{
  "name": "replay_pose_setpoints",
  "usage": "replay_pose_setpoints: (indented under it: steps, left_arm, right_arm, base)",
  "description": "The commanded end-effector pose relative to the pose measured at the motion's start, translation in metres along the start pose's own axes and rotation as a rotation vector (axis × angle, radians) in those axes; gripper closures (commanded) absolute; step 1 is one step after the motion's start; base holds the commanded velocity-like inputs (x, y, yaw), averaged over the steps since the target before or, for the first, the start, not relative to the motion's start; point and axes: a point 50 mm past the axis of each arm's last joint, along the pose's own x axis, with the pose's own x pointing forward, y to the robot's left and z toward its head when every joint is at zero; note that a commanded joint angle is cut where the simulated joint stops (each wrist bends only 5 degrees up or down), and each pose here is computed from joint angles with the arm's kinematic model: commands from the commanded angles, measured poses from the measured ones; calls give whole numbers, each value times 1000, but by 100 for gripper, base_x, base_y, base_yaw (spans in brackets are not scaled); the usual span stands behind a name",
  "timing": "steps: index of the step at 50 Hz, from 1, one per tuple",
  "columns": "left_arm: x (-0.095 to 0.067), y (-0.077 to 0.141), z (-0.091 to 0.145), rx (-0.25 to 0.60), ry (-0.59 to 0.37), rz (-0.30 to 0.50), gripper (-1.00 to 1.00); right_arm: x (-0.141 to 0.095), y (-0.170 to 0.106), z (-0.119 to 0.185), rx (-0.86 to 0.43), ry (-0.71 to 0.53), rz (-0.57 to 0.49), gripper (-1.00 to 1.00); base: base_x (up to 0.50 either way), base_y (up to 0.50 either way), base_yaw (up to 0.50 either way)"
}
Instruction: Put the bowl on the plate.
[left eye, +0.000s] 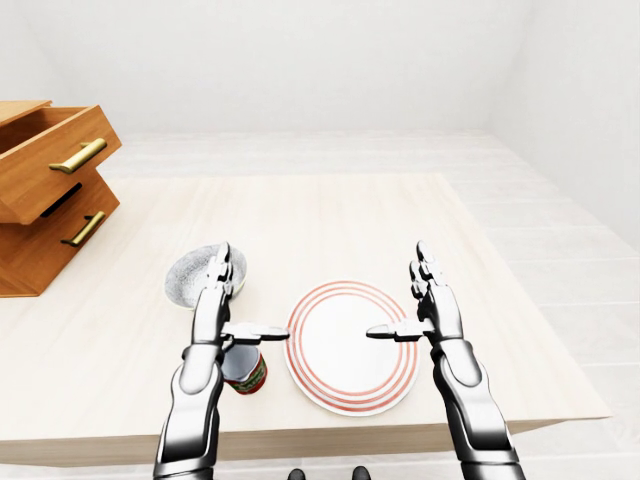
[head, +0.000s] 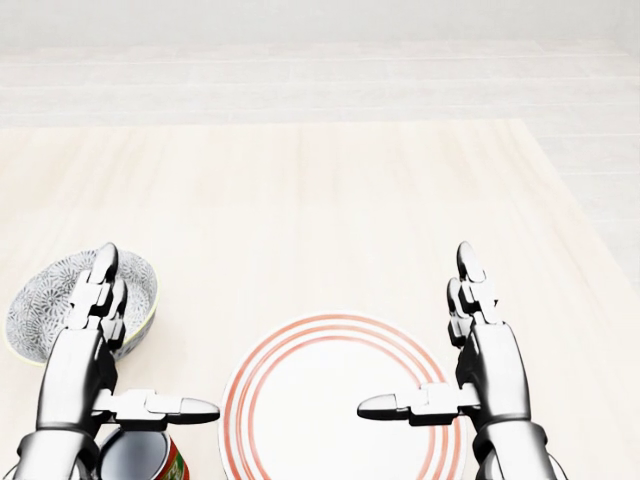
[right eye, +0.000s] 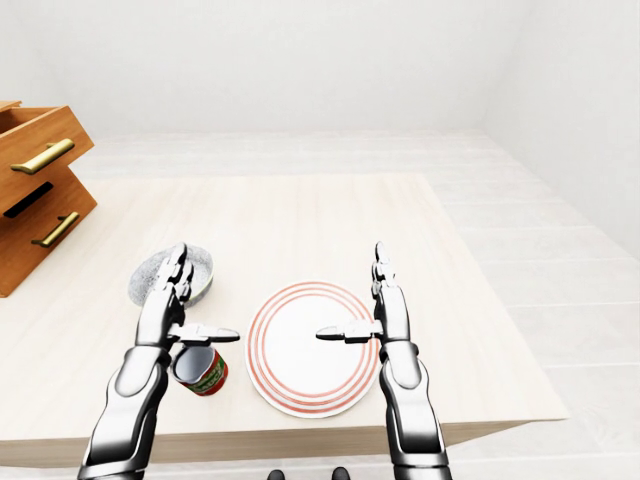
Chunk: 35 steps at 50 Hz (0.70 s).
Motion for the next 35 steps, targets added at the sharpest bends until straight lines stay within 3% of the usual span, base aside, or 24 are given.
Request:
replay_pose_setpoints:
  steps: [1, 6, 12, 16, 29, 35]
  left_arm:
    - [1, 22, 15, 107, -54, 47, -100]
    - [1, 38, 29, 194, -97, 60, -100]
    - [4, 63, 35, 340, -82, 102, -100]
    - [7, 69, 38, 353, -84, 110, -100]
    - [12, 110, 29, 581, 57, 176, -100]
    - [18, 119, 27, 619, 93, 190, -100]
  right_arm:
    - [-2, 2, 0, 9, 0, 8, -100]
    - [-3, 1, -1, 11, 4, 6, -100]
    - [-5, 1, -2, 16, 3, 3, -100]
    - [-5, 1, -1, 16, 1, 4, -100]
    - [-5, 1, 3, 16, -13, 2, -100]
    - [-6, 1, 5, 17, -22, 5, -100]
  base:
    - [0, 0, 0]
    - [0, 0, 0]
    - [0, 0, 0]
    - [0, 0, 0]
    - [0, 0, 0]
    - [0, 0, 0]
